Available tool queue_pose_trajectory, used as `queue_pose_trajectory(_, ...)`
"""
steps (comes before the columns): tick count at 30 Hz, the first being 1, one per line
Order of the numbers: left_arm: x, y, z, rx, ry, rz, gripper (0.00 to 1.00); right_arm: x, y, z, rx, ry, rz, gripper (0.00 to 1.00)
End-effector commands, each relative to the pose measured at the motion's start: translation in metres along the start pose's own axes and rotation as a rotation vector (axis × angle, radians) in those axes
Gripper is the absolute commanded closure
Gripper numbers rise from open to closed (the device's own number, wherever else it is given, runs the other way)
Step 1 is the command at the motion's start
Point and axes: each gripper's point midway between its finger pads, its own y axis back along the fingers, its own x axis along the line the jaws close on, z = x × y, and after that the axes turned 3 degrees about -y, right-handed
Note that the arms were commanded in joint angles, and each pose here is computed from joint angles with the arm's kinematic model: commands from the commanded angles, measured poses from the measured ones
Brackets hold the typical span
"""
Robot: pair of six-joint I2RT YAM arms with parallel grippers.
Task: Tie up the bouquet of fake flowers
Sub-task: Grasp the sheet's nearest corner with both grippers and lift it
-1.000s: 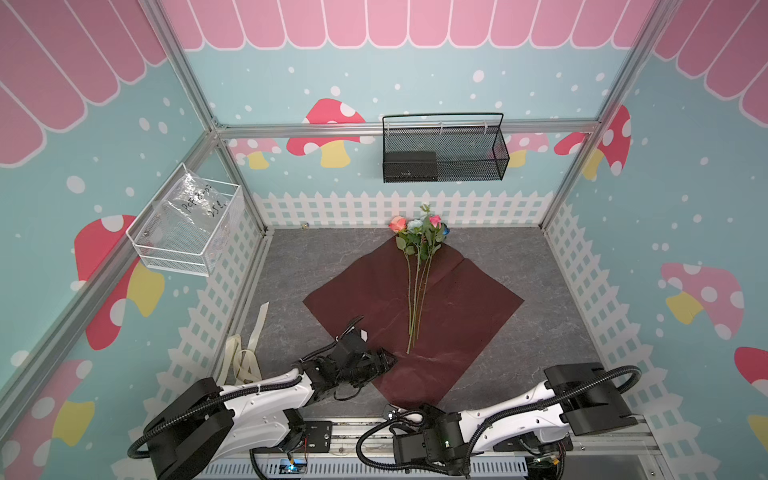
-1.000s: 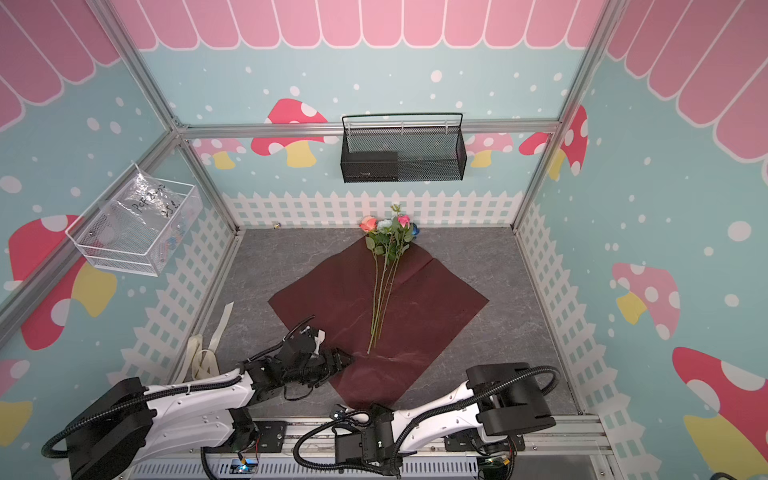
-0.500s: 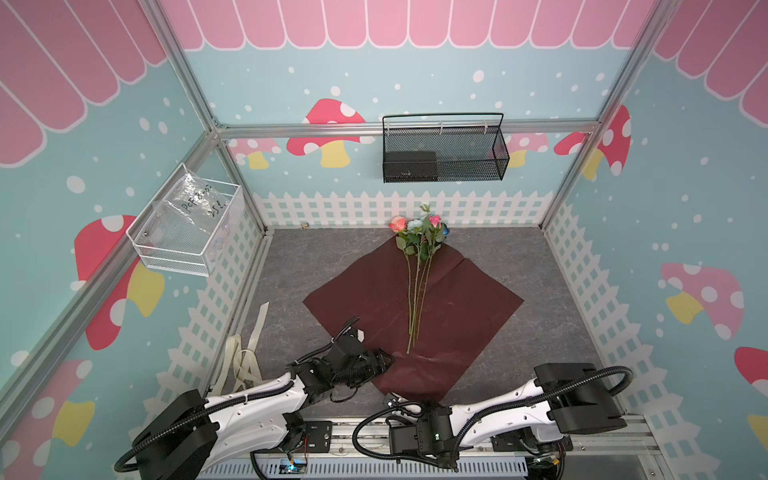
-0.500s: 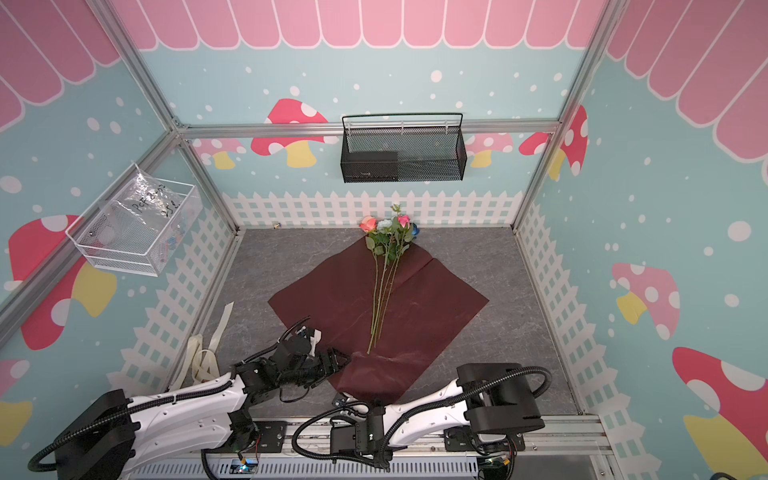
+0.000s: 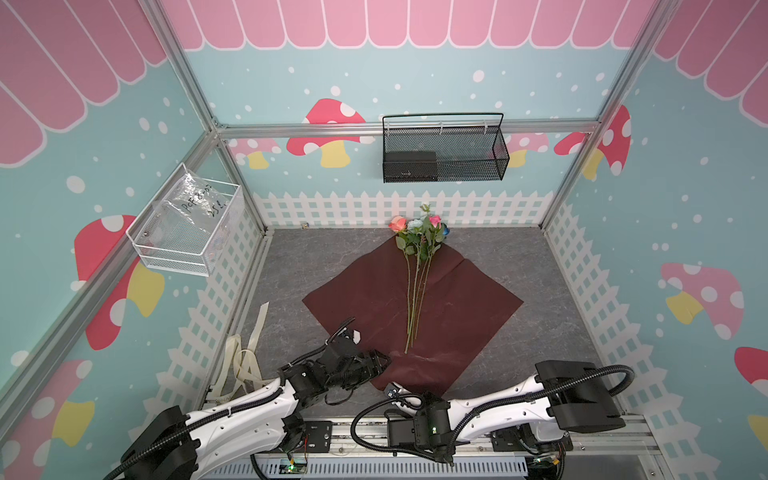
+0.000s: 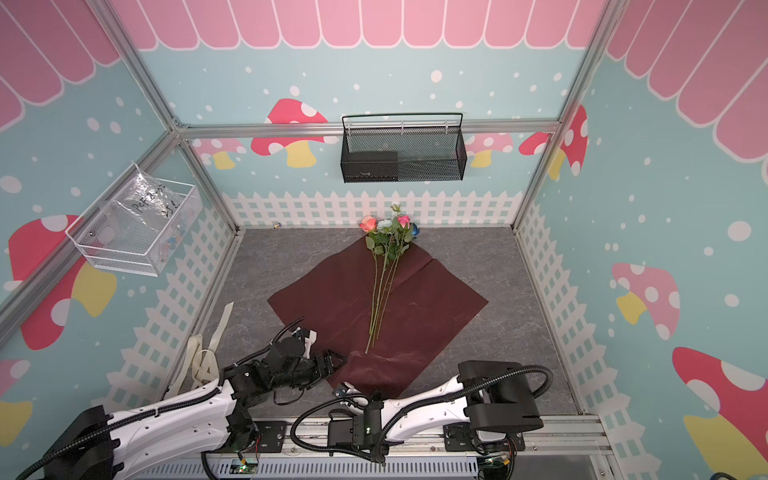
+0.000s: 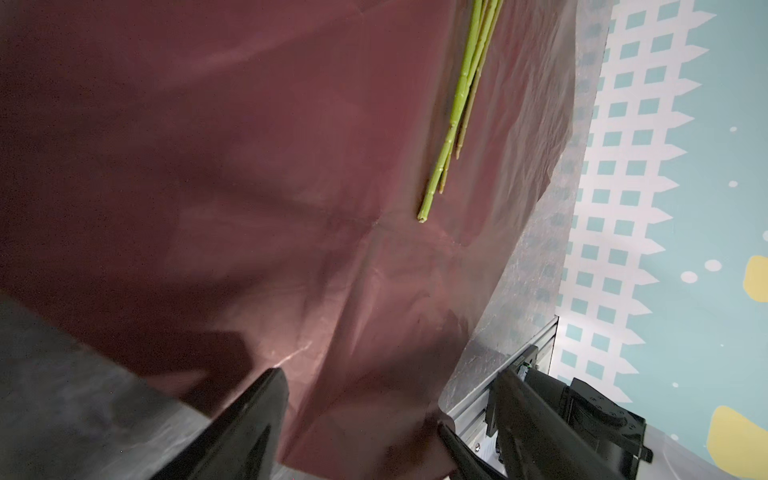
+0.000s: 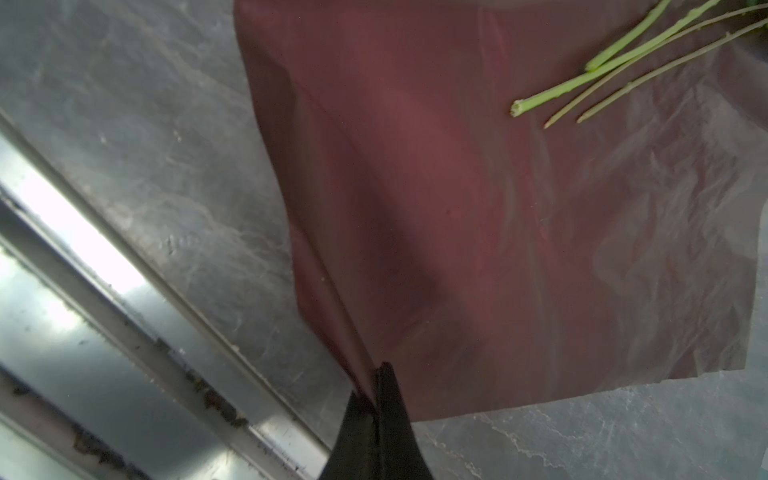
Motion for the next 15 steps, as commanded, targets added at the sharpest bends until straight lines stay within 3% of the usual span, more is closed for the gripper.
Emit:
queue_pose_trajectory(1, -0.007, 0.011, 0.013, -0.062, -0.042, 0.027, 0.19, -0.018, 0.001, 0.02, -0.038, -0.024, -0.07, 1.0)
queue_pose_trajectory(15, -0.001, 0.046, 0.063, -0.329, -0.11, 0.187, 0.2, -0.088, -0.015, 0.072, -0.083, -0.013, -0.21, 1.0)
